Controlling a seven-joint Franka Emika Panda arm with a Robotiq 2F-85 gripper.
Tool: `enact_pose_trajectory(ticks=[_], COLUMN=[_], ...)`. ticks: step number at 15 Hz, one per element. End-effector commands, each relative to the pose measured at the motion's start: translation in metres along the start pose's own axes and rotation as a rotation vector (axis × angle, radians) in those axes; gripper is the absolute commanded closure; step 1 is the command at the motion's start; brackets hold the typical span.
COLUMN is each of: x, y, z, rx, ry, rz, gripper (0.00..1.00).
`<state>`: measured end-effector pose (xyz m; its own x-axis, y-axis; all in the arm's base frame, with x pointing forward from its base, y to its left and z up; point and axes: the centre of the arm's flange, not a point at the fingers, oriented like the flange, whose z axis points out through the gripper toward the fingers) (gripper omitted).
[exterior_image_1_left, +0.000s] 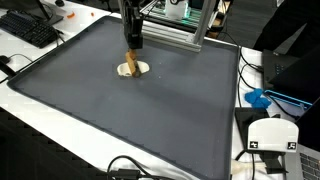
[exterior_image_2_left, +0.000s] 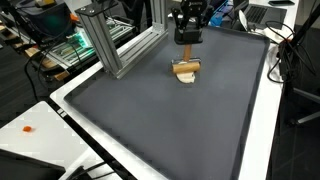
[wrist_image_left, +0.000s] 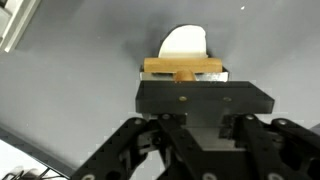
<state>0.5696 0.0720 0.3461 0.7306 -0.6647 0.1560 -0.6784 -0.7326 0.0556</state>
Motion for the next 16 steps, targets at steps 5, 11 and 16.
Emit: enact_pose_trajectory(ticks=[5,11,16], x=[0.011,0.010,0.002], y=[0.008,0.011,0.013], z=[0.036,0.033,0.028], rx=[0.003,-0.001,-0.002], ry=[0.092,0.056,-0.028], rz=[0.073,0.091,0.047], gripper=[0.78,0.78,0.78])
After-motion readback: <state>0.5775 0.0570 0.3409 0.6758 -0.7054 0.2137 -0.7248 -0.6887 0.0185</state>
